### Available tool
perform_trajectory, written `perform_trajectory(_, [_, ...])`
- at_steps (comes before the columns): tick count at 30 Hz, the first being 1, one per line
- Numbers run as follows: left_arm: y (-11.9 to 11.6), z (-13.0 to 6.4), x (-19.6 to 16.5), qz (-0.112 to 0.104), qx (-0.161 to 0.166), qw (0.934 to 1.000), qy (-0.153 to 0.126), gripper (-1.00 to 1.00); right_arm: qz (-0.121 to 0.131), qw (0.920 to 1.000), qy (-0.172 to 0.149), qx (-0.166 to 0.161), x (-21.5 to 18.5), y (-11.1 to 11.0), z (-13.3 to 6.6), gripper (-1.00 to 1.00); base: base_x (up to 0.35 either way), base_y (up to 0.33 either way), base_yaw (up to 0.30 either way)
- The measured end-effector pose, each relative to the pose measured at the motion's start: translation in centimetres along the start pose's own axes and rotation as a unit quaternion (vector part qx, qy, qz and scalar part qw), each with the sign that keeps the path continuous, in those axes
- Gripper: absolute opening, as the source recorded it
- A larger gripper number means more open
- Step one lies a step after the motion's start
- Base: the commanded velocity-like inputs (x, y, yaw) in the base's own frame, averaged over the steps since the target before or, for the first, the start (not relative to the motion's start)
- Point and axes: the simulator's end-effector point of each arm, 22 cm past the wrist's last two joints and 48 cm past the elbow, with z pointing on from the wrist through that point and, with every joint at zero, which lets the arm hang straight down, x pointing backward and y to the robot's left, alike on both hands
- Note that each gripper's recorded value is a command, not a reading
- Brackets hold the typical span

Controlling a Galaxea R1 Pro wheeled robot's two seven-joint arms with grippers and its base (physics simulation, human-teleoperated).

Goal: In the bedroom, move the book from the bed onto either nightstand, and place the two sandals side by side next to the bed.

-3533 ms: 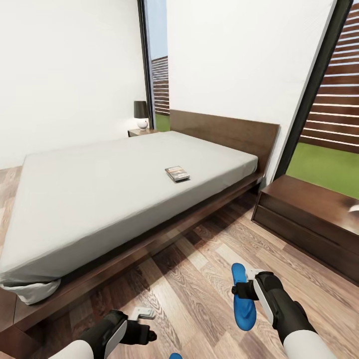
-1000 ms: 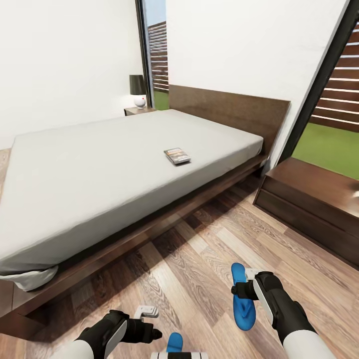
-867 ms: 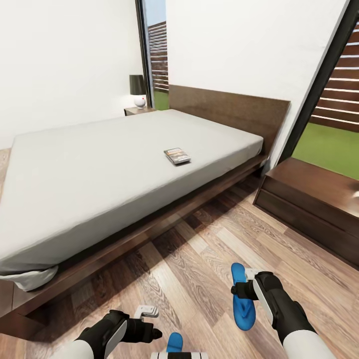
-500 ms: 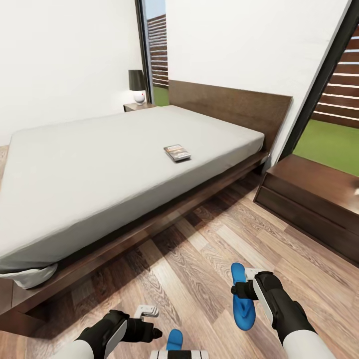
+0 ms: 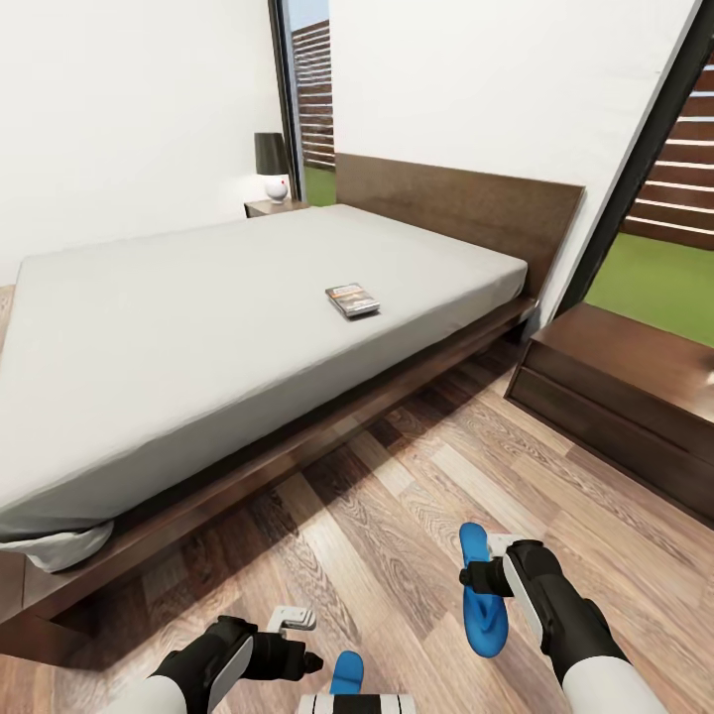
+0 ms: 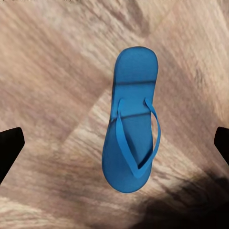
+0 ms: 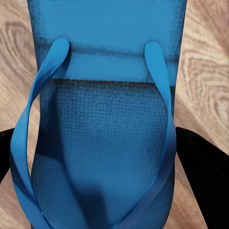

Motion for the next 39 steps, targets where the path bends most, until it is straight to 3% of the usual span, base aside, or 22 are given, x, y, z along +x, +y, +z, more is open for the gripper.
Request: perform_trajectory(39, [0.09,0.01,-0.22,0.003,-0.002,1.0000,-0.006,1.00,-0.002,1.0000,-0.001,0.000,-0.04,0.06,0.00,-1.00,0.000,0.000,-0.012])
